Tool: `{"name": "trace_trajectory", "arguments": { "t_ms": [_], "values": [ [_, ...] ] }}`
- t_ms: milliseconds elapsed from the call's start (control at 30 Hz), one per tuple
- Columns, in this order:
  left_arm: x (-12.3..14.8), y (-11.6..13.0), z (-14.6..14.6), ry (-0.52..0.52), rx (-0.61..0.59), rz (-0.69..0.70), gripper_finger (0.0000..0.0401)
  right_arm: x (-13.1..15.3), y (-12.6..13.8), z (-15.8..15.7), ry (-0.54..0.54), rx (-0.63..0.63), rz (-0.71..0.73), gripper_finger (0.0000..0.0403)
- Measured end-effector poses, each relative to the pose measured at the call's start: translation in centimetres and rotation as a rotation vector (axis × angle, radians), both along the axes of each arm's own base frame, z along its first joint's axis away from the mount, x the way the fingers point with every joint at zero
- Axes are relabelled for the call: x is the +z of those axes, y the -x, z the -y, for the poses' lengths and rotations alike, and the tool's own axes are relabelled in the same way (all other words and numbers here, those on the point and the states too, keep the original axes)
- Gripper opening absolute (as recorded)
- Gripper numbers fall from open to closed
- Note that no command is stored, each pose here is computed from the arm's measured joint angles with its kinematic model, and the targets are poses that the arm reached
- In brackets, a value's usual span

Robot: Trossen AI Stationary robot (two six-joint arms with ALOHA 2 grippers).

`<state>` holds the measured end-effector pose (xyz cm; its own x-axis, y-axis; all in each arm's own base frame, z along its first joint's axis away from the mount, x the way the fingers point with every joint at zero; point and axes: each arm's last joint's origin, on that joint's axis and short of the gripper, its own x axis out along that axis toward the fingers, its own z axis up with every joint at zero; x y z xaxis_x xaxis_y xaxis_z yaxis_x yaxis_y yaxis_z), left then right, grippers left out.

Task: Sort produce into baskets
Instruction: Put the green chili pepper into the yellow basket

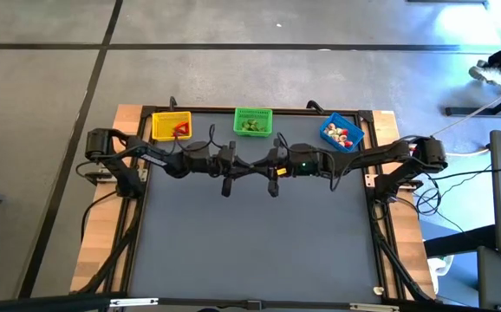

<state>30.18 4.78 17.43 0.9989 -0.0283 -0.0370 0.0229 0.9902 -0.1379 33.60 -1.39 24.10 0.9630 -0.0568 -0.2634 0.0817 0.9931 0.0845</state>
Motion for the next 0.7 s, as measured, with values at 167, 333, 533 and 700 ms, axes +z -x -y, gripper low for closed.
{"name": "trace_trajectory", "arguments": {
  "t_ms": [167,333,533,700],
  "values": [
    [-0.1,0.0,0.0,-0.008,0.003,-0.009,0.0017,0.1,0.0,0.1,0.005,-0.023,0.013,0.0093],
    [0.6,0.5,-0.9,-0.024,0.031,-0.017,0.0018,0.9,0.3,0.0,0.025,-0.011,0.029,0.0160],
    [1.5,2.0,-2.1,-0.074,0.095,-0.146,0.0017,3.5,3.1,-0.1,0.013,-0.010,-0.094,0.0206],
    [2.5,4.2,-3.3,-0.117,0.218,-0.291,0.0023,4.4,6.0,-0.2,-0.056,-0.035,-0.236,0.0213]
  ]
}}
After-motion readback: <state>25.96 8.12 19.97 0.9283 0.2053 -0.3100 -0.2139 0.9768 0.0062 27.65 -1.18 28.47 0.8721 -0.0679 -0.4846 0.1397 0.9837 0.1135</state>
